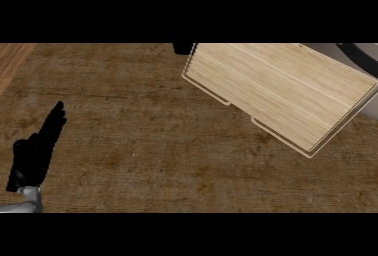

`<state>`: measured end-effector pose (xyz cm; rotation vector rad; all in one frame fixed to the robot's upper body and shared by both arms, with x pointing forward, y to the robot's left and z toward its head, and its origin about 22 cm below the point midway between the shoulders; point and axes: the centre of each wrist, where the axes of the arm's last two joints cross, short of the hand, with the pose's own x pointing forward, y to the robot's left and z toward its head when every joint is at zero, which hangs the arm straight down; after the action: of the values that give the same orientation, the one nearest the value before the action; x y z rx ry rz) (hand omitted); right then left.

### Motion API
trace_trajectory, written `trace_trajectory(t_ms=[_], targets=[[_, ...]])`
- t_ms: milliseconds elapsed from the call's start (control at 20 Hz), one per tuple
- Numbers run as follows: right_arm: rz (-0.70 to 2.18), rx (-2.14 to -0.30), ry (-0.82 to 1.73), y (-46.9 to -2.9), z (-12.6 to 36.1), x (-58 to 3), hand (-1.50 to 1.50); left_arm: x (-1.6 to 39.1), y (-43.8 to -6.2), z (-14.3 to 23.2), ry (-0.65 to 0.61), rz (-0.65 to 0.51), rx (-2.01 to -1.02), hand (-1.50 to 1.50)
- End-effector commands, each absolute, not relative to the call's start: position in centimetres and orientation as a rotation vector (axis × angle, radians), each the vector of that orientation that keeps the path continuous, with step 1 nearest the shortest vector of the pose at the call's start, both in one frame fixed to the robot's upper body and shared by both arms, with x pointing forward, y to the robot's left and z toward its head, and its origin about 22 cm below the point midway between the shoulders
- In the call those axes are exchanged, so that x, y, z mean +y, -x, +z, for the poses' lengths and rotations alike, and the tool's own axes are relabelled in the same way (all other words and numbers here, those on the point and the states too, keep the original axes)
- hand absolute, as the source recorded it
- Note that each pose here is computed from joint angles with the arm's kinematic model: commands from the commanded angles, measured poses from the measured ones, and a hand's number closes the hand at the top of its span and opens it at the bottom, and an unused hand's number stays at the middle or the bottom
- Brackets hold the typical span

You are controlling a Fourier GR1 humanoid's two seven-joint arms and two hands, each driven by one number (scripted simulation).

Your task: Pick the croissant from the tray and place it in the pot

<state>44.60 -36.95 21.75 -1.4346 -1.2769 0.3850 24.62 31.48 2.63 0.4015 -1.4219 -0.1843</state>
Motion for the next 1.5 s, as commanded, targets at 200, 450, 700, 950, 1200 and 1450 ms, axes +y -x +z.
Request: trace_trajectory(t_ms=[200, 450, 700, 950, 1200, 1450], targets=[[0.378, -1.236, 1.381, -43.6, 18.2, -39.8, 1.50, 31.1, -25.2, 3.2, -0.365, -0.210, -1.440, 0.00], [0.278, -1.235, 1.254, -43.2, 18.7, -40.8, -1.50, 29.8, -25.5, 3.0, -0.353, -0.221, -1.450, 0.00], [0.247, -1.310, 1.214, -43.6, 18.0, -39.8, -1.50, 30.1, -26.5, 3.4, -0.363, -0.216, -1.445, 0.00], [0.104, -1.503, 1.207, -43.1, 19.4, -41.1, -1.50, 31.2, -26.0, 2.7, -0.356, -0.200, -1.445, 0.00], [-0.181, -1.687, 1.107, -43.3, 18.8, -40.6, -1.50, 30.9, -25.6, 2.6, -0.380, -0.201, -1.434, 0.00], [-0.203, -1.708, 0.939, -42.3, 21.0, -43.2, -1.50, 31.5, -25.3, 3.2, -0.387, -0.193, -1.429, 0.00]])
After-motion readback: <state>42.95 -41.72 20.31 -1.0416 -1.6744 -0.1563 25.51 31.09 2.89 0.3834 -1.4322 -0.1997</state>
